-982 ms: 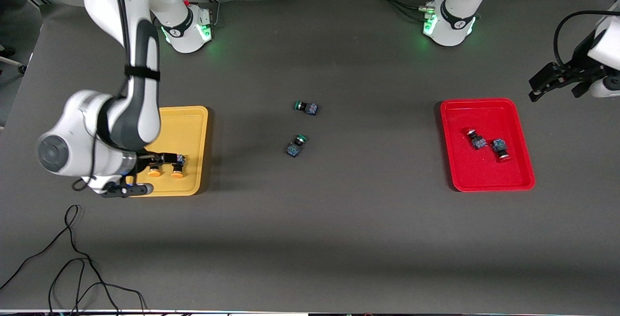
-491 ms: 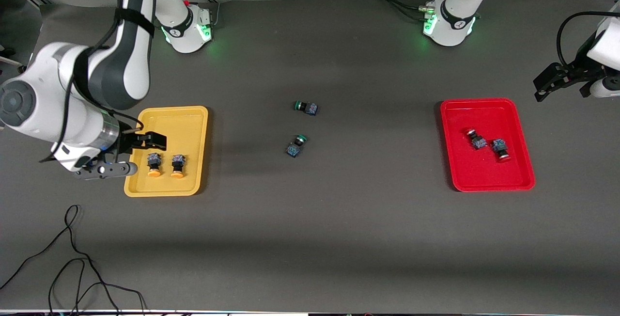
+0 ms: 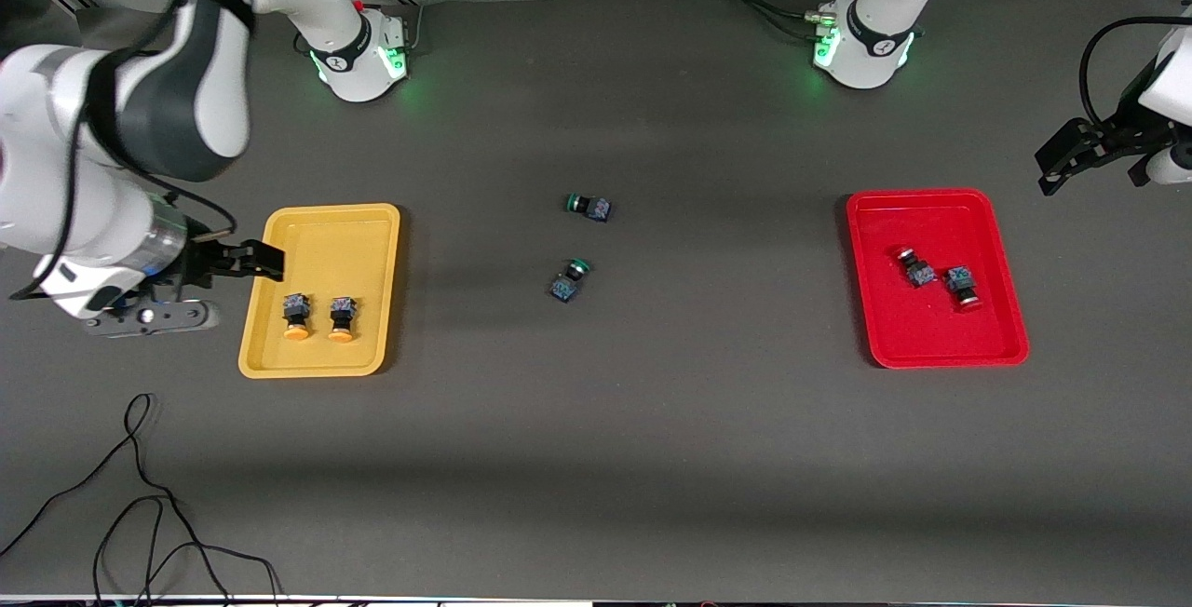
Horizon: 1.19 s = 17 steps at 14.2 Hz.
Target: Place red and yellow buttons in trays
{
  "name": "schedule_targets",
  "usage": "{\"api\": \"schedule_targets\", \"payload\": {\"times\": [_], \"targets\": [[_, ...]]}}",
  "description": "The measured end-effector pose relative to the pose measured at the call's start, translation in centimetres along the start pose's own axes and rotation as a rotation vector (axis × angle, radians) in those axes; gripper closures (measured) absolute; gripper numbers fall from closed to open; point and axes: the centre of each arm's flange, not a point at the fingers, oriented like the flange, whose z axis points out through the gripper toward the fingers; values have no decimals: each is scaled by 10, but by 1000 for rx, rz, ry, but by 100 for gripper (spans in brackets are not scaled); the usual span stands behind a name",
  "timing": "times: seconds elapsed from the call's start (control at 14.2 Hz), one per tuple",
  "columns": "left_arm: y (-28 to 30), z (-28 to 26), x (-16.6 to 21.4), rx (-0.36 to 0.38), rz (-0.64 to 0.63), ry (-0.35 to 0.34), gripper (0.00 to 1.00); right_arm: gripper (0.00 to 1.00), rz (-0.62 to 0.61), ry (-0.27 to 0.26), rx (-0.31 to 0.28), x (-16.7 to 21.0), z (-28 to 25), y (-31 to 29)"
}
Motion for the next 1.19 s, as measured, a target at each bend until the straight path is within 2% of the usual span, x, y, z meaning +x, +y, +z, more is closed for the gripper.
{"api": "schedule_targets", "payload": {"times": [0.14, 0.42, 0.77, 1.19], "targets": [[1, -4, 4, -2, 2, 7, 0, 0, -3, -11, 30, -8, -9, 25], [0, -14, 5, -1, 3, -8, 0, 0, -11, 29, 92, -37, -44, 65], [3, -20, 6, -1, 7, -5, 0, 0, 15, 59, 76, -64, -64, 84], [5, -20, 6, -1, 11, -5, 0, 0, 22, 66, 60, -68, -66, 86]]}}
